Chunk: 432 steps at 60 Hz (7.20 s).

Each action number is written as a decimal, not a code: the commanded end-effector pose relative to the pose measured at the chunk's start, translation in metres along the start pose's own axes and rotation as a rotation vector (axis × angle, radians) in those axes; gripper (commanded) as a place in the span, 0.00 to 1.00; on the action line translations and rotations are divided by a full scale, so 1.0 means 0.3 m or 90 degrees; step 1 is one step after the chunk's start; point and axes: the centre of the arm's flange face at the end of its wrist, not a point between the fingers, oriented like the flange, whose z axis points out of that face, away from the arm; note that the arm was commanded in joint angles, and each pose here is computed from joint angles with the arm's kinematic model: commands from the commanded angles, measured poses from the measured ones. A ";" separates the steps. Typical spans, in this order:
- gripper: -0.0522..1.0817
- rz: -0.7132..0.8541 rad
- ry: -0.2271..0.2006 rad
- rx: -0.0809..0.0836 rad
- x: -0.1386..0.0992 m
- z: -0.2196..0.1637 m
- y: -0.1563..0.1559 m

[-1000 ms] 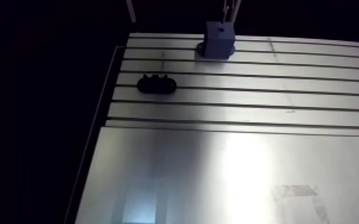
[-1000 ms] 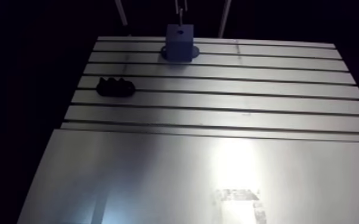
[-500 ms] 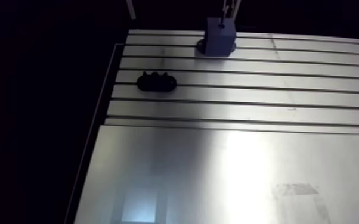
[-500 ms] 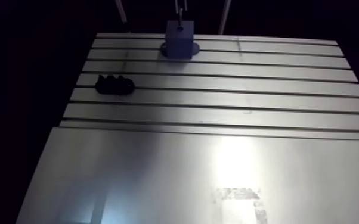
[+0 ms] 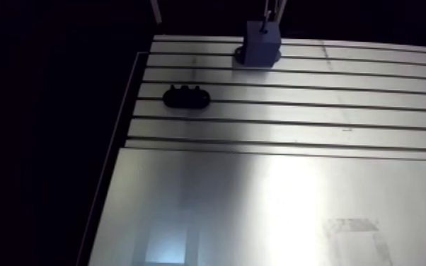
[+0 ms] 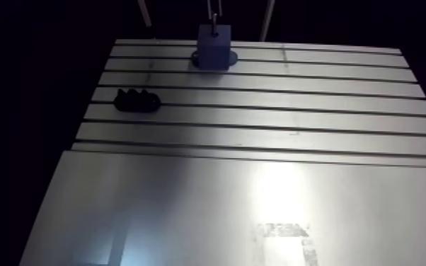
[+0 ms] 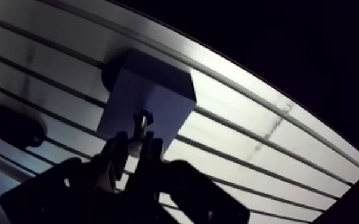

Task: Pick up the M10 bolt and insert it into the hex recess until seated.

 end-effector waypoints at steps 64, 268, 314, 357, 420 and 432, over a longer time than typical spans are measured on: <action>1.00 -0.003 -0.001 0.000 0.007 0.019 -0.002; 1.00 -0.003 -0.012 0.003 -0.008 0.044 -0.003; 0.05 0.062 0.128 -0.055 0.005 -0.034 0.013; 0.05 0.089 0.147 -0.060 -0.019 -0.101 0.029; 0.05 0.396 0.065 0.029 -0.075 -0.016 0.042; 0.08 0.390 0.058 0.036 -0.072 0.003 0.026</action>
